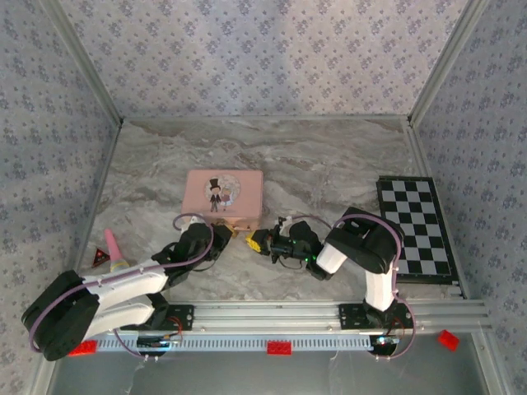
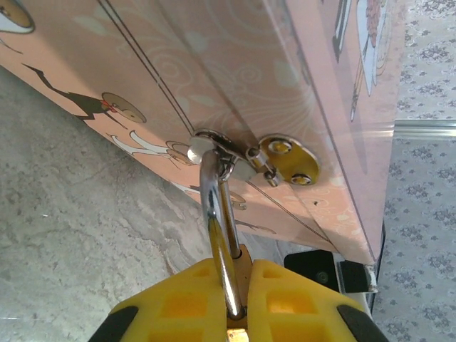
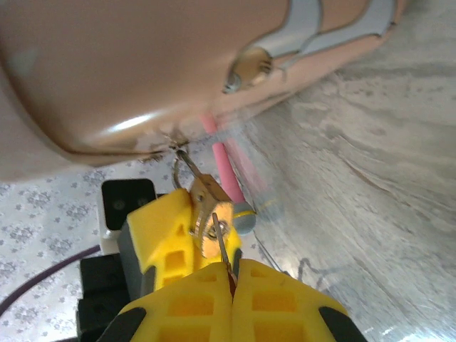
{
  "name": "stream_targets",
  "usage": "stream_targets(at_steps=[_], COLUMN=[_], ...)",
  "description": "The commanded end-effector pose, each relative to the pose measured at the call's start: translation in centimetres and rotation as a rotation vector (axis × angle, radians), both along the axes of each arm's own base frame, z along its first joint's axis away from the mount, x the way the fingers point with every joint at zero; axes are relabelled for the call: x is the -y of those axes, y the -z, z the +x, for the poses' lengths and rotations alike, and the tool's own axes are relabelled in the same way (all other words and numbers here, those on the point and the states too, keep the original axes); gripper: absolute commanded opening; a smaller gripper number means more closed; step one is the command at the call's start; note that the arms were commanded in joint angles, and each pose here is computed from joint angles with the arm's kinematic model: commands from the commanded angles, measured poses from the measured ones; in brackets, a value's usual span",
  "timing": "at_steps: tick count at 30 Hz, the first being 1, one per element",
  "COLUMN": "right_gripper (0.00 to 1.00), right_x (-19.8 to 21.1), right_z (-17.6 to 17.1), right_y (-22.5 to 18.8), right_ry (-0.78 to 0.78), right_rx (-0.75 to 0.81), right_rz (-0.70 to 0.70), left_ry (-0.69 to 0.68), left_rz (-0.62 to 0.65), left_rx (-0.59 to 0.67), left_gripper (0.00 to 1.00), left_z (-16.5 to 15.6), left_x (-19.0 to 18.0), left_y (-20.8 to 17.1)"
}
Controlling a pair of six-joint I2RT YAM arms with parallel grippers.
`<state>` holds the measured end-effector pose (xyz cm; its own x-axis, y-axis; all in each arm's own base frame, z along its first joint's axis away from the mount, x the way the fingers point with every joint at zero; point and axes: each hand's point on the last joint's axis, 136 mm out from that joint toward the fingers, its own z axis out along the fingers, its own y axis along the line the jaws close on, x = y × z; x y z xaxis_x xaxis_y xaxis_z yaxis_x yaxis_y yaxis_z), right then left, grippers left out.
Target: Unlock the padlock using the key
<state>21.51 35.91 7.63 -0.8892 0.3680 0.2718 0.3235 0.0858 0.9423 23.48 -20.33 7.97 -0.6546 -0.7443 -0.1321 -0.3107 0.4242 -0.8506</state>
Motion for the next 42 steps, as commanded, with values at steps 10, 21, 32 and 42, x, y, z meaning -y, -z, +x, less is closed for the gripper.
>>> stream_targets(at_steps=[10, 21, 32, 42], right_gripper=[0.00, 0.00, 0.00, 0.00], right_x=[-1.3, -1.4, -1.5, -2.4], right_z=[-0.8, -0.5, -0.9, -0.9], right_y=[-1.1, -0.9, -0.5, -0.8], right_ry=[-0.117, -0.142, -0.176, -0.197], right_rx=[0.102, 0.114, 0.119, 0.133], right_rz=[0.022, 0.020, 0.016, 0.027], left_ry=[0.049, 0.071, 0.111, 0.138], left_rz=[-0.089, -0.100, -0.100, -0.117], left_rx=[0.095, 0.106, 0.115, 0.119], left_gripper=[0.08, 0.06, 0.05, 0.05], left_z=[1.4, 1.5, 1.6, 1.9], left_x=[0.9, 0.8, 0.9, 1.3], left_y=[-3.6, -3.7, -3.9, -4.1])
